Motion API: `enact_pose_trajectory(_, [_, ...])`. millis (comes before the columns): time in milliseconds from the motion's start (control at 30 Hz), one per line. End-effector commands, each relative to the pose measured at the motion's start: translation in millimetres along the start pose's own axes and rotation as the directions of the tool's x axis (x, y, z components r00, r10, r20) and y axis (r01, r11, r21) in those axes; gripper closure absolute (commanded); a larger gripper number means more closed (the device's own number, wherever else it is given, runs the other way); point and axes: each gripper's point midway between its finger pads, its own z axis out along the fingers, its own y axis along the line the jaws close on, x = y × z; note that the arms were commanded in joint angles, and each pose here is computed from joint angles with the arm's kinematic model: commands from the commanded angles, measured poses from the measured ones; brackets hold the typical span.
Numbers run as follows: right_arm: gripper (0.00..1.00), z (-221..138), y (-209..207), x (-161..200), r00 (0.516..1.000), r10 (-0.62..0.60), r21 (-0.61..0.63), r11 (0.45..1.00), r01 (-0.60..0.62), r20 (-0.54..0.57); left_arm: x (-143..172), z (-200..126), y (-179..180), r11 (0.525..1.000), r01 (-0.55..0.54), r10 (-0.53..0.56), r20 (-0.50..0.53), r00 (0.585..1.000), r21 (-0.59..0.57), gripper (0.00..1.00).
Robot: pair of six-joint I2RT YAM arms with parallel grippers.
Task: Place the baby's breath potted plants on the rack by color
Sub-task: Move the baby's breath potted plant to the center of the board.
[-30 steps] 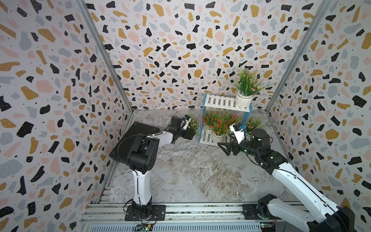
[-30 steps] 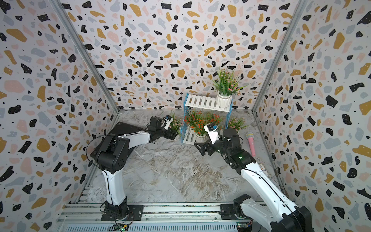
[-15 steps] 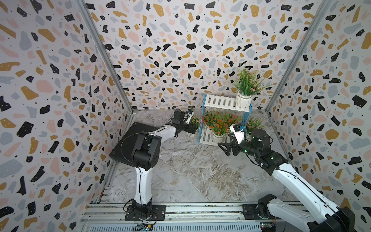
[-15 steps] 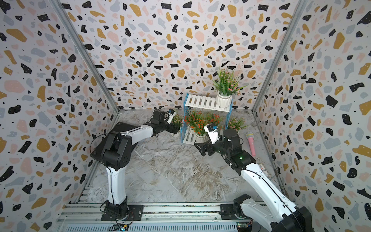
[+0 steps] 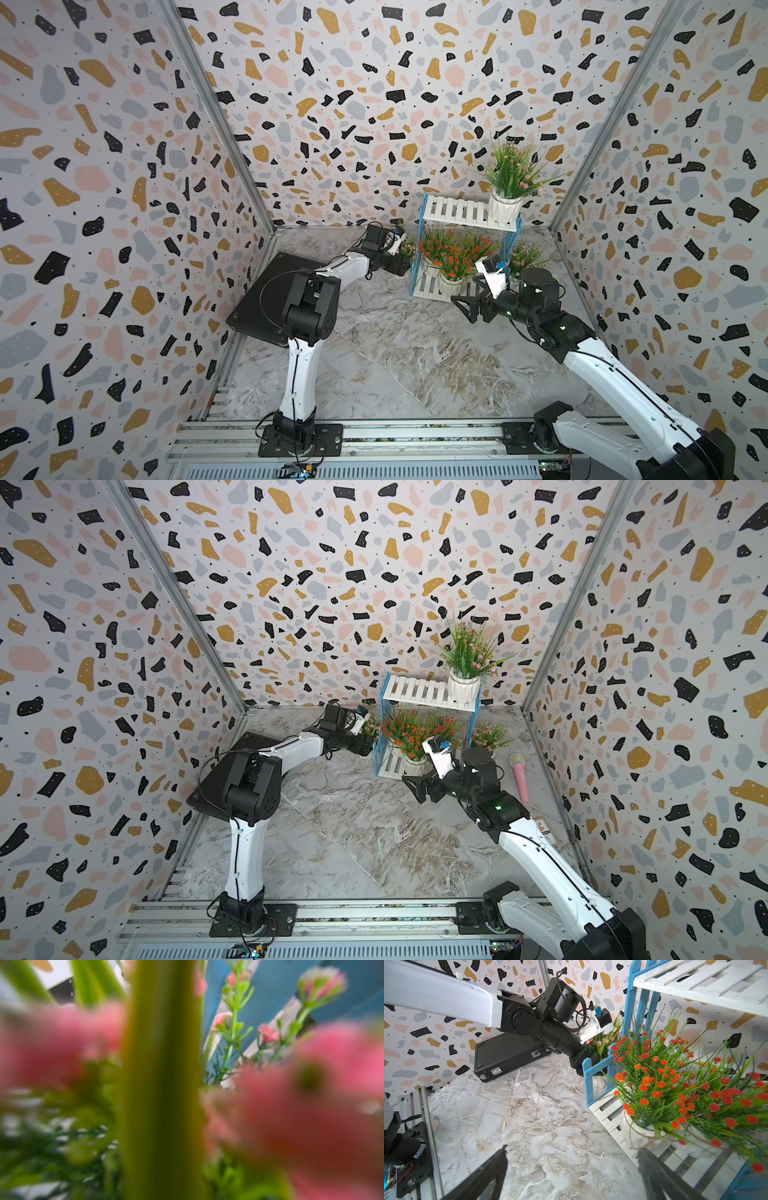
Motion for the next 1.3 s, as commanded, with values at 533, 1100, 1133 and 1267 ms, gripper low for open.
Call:
enact_pose_trajectory(533, [0.0, -5.6, 4.0, -9.5, 0.999, -0.019, -0.003, 1.0, 0.019, 0.037, 8.7, -52.1, -11.4, 0.997, 0.02, -0.014, 0.092, 0.996, -0.069, 0.32])
enact_pose_trajectory(1100, [0.0, 28.3, 30.9, 24.5, 0.997, 0.002, -0.102, 0.995, -0.01, -0.075, 116.2, -130.5, -67.8, 0.972, 0.173, -0.169, 0.042, 0.985, -0.156, 0.29])
enact_pose_trajectory(1133, [0.0, 32.7, 36.1, 28.7, 0.996, -0.009, -0.112, 0.994, -0.001, -0.089, 125.4, -131.5, -74.2, 0.974, 0.166, -0.163, 0.033, 0.986, -0.156, 0.28])
enact_pose_trajectory(1267, [0.0, 48.7, 47.9, 47.1, 0.994, -0.014, -0.14, 0.99, -0.001, -0.106, 155.4, -137.1, -98.2, 0.979, 0.158, -0.157, 0.016, 0.987, -0.129, 0.28])
